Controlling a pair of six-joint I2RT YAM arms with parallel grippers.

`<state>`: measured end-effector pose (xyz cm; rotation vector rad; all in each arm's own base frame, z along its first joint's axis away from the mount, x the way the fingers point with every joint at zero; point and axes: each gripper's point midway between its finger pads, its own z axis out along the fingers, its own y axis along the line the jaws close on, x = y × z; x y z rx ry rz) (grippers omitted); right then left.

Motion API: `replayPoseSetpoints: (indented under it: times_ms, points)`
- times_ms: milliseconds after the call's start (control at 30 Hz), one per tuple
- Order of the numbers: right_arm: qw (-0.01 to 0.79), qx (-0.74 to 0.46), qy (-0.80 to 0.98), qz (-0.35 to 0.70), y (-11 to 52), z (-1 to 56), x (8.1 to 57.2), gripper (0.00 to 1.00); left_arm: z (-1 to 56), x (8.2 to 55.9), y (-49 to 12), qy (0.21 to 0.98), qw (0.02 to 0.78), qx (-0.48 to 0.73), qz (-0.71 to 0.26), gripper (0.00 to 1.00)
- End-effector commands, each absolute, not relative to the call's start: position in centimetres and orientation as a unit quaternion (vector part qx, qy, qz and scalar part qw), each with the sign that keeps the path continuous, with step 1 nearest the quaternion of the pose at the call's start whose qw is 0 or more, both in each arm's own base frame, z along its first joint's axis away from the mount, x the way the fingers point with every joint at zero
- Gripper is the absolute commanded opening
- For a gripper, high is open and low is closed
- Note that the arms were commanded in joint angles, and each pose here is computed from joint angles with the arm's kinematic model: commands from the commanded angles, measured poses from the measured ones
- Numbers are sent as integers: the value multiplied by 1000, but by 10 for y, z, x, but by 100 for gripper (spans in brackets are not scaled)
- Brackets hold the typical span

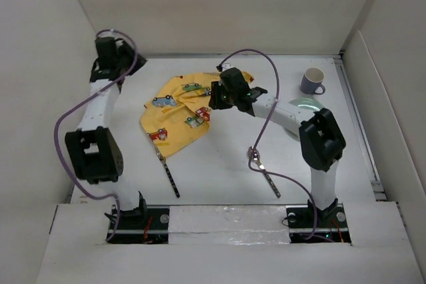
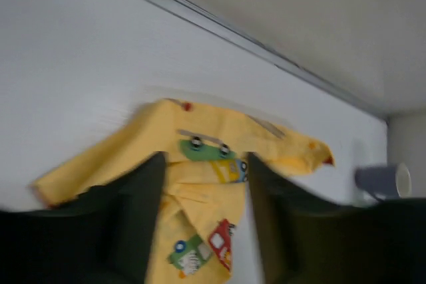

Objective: Set the dinner table for one person

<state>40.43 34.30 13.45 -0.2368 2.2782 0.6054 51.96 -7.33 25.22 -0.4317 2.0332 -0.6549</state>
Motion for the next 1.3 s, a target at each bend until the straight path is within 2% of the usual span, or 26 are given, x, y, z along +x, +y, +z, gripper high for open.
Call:
replayPoseSetpoints:
  times_ms: [0,33,100,200,233,267,333,400,433,467,500,567,700,833,867,900,933,967,1000,1033,1067,1133,1167,1200,1233,1267]
  points:
    - [394,-107,881,240,367,149,422,44,235,484,-16,820,479,-242,-198,16]
    - [393,-114,882,234,373,144,423,53,206,468,4,834,457,-261,-167,10]
    - [387,-121,885,228,382,137,433,66,183,448,21,848,431,-279,-133,10]
    - [382,-129,886,231,395,128,446,65,127,420,28,879,361,-293,-106,45]
    - [381,-128,886,230,398,126,449,61,118,416,31,883,349,-295,-104,53]
    - [375,-126,889,228,400,122,451,55,111,413,29,888,341,-290,-105,64]
    - [375,-120,889,233,410,114,461,42,98,408,24,896,318,-288,-112,74]
    - [371,-117,891,233,415,110,467,31,90,406,20,901,305,-283,-122,76]
    - [373,-114,891,233,421,105,475,32,88,406,19,902,302,-283,-122,76]
    - [371,-114,892,233,423,103,477,35,86,405,20,904,299,-283,-119,77]
    - [370,-114,892,234,426,101,479,44,82,403,22,907,292,-281,-112,78]
    - [359,-114,892,251,438,95,482,56,79,402,23,910,287,-280,-107,79]
    - [349,-102,893,266,446,85,484,59,66,399,19,915,268,-281,-113,79]
    - [344,-96,894,270,449,76,485,52,60,399,18,915,262,-283,-117,72]
    - [343,-98,894,272,450,72,485,45,59,400,18,914,263,-285,-117,70]
    - [344,-95,893,273,451,73,486,42,58,398,17,914,262,-286,-118,65]
    - [346,-94,893,272,451,74,487,38,58,398,17,913,262,-290,-119,55]
    - [351,-92,890,277,452,77,489,27,58,400,18,910,268,-293,-119,48]
    - [354,-92,888,280,453,80,489,22,57,399,17,910,265,-294,-119,39]
    - [366,-89,882,283,453,88,492,15,59,404,17,906,274,-297,-124,25]
    - [367,-89,882,283,453,88,492,11,58,405,16,906,274,-296,-127,25]
    - [385,-87,874,285,453,101,496,5,60,410,15,904,277,-297,-133,12]
    - [390,-87,871,286,452,107,497,0,59,413,14,903,276,-300,-137,9]
    - [397,-84,869,284,447,109,502,0,62,417,15,901,281,-300,-140,8]
    - [405,-84,865,284,447,117,504,0,63,420,15,900,283,-300,-141,0]
    - [406,-85,864,284,446,119,503,0,61,423,15,899,281,-304,-142,0]
